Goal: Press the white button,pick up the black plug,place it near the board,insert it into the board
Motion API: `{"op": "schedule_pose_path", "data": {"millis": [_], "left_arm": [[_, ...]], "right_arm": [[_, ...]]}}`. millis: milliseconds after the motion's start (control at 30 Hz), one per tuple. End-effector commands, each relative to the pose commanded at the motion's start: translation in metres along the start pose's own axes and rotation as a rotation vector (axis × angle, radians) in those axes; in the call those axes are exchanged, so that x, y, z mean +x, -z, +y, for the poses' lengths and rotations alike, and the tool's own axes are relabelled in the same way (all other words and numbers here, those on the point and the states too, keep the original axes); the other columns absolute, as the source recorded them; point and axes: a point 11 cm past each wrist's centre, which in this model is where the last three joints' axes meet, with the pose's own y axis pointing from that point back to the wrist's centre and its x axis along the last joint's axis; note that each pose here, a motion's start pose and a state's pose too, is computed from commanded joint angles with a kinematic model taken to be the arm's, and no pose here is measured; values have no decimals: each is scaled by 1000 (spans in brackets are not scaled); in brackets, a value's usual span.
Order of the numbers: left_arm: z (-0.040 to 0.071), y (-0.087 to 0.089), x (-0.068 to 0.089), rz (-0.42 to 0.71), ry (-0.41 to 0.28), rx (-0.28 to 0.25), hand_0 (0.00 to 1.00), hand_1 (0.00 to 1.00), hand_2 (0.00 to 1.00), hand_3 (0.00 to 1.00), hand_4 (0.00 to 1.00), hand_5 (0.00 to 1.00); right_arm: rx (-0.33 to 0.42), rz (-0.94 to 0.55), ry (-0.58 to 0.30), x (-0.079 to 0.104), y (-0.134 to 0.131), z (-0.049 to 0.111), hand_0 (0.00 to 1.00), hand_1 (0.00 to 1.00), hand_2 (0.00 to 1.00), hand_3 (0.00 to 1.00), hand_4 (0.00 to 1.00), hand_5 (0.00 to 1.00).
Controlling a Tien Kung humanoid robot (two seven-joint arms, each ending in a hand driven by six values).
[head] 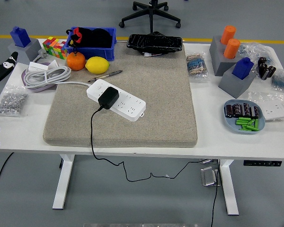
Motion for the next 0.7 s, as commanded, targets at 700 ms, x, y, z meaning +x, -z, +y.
{"op": "schedule_pose_path", "data": {"millis": [700], "left_arm": [[2, 3, 10, 0, -22, 3, 982, 952, 906, 875, 814, 647]], "right_arm": [[-2, -4, 0, 0, -2, 0, 683, 591, 584, 574, 622, 306]]}}
